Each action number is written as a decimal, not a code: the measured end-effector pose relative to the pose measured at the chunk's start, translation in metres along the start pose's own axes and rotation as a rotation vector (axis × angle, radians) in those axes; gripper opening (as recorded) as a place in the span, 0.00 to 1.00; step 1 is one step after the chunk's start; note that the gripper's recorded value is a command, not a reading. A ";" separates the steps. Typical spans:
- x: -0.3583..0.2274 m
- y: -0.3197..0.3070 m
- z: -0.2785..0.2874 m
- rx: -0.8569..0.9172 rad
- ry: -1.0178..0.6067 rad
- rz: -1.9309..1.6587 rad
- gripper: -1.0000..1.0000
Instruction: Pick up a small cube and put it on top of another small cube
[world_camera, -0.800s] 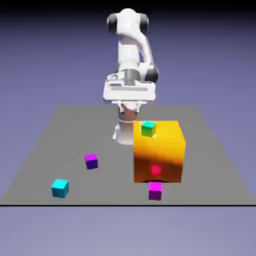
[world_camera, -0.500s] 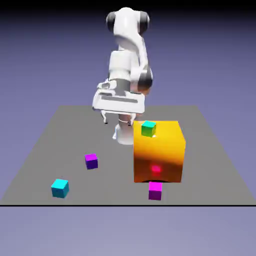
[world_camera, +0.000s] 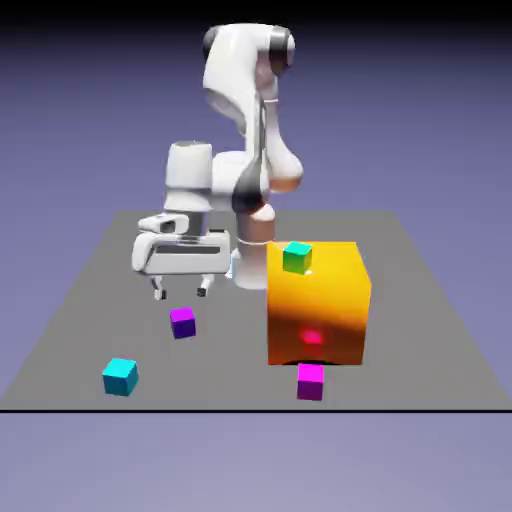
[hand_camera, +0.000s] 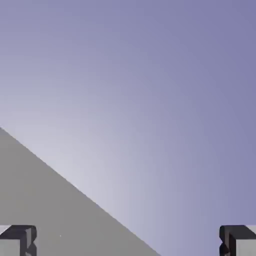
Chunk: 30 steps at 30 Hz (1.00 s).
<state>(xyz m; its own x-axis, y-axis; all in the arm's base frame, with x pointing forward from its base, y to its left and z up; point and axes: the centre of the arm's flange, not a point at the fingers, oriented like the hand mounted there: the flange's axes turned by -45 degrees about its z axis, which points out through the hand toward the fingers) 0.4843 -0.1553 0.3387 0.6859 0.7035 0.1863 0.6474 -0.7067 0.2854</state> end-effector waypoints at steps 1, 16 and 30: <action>-0.005 0.004 0.007 0.013 -0.012 -0.030 0.50; -0.098 0.050 0.114 0.261 -0.117 -0.478 0.50; -0.133 0.046 0.178 0.334 -0.118 -0.588 0.00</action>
<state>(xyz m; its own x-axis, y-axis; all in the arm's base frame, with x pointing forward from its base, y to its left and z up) 0.4817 -0.2951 0.1600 0.2087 0.9778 -0.0200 0.9780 -0.2088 -0.0008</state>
